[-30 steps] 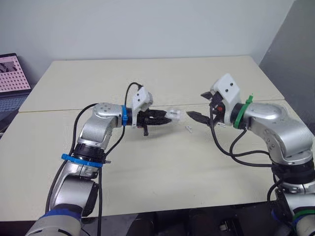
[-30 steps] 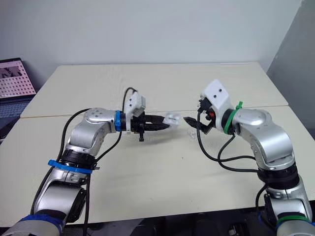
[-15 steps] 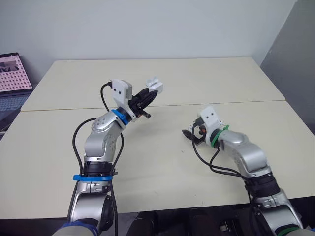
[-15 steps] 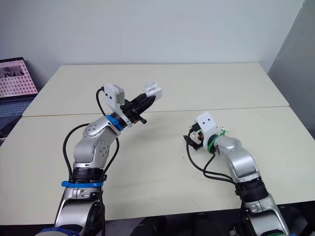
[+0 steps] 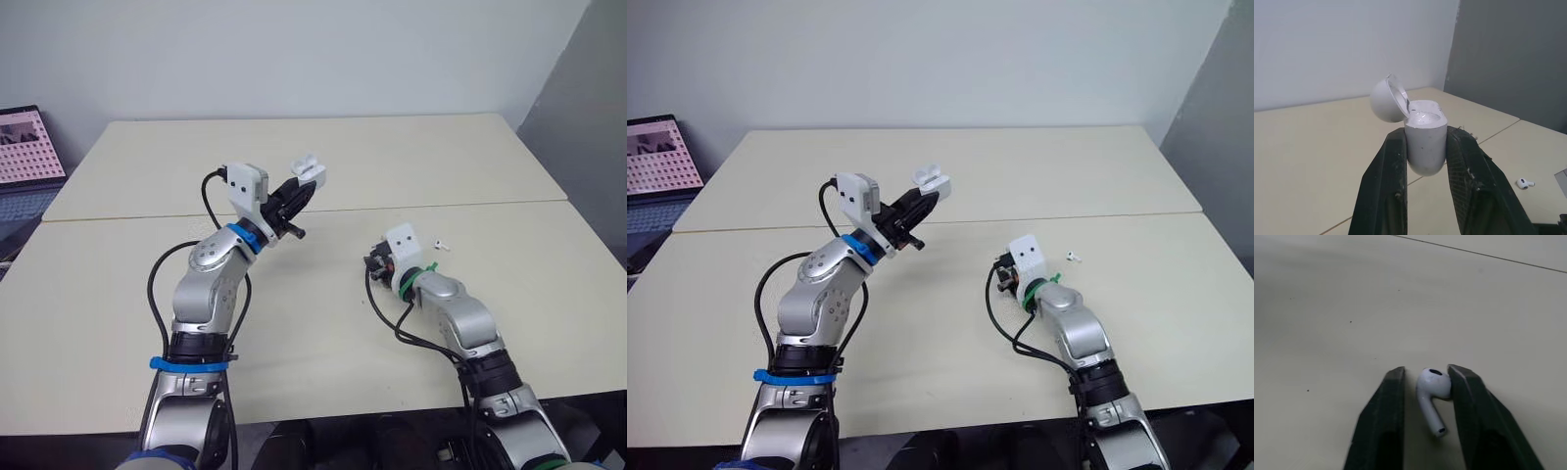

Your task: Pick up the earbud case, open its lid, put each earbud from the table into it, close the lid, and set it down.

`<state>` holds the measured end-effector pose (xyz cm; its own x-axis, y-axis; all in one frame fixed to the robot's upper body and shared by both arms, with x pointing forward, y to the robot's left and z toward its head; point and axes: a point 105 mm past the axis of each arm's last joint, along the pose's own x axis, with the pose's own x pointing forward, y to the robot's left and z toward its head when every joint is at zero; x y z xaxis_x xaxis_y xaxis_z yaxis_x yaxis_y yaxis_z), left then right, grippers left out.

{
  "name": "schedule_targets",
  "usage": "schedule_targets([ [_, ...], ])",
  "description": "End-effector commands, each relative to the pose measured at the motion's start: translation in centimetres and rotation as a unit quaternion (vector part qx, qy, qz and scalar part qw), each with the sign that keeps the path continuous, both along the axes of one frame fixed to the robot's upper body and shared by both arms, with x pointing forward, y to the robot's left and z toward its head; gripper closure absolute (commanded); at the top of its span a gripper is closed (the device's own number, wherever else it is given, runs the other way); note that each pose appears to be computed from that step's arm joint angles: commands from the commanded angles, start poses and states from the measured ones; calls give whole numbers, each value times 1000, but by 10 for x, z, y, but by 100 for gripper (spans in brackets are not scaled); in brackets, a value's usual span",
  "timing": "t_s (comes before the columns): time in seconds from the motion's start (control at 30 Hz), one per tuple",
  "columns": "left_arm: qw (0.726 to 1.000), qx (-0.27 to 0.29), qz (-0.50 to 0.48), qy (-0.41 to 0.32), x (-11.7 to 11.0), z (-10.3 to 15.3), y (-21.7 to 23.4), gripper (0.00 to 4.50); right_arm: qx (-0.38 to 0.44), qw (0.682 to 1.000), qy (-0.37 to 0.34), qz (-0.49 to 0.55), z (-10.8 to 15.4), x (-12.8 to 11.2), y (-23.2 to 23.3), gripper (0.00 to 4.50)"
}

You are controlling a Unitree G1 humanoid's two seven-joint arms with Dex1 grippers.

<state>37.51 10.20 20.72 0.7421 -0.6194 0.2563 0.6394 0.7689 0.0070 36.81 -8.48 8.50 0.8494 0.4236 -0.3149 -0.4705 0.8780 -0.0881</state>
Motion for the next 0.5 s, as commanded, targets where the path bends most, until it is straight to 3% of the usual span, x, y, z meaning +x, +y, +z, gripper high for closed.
schedule_targets([
  [0.03, 999, -14, -9, -27, -7, 14, -7, 377, -17, 1000, 4, -19, -3, -7, -24, 410],
  [0.13, 999, -19, -12, -27, -7, 14, -11, 377, -34, 998, -11, 48, 14, -20, -32, 410],
  [0.2, 999, -23, -15, -27, -7, 14, -14, 377, -94, 986, -9, 136, 25, -37, -41, 410],
  [0.33, 999, -27, -17, -27, -8, 10, -14, 377, -175, 950, 59, 252, 35, -70, -75, 410],
  [0.5, 999, -24, -14, -26, -10, 6, -12, 377, -289, 897, 156, 296, 32, -91, -136, 410],
])
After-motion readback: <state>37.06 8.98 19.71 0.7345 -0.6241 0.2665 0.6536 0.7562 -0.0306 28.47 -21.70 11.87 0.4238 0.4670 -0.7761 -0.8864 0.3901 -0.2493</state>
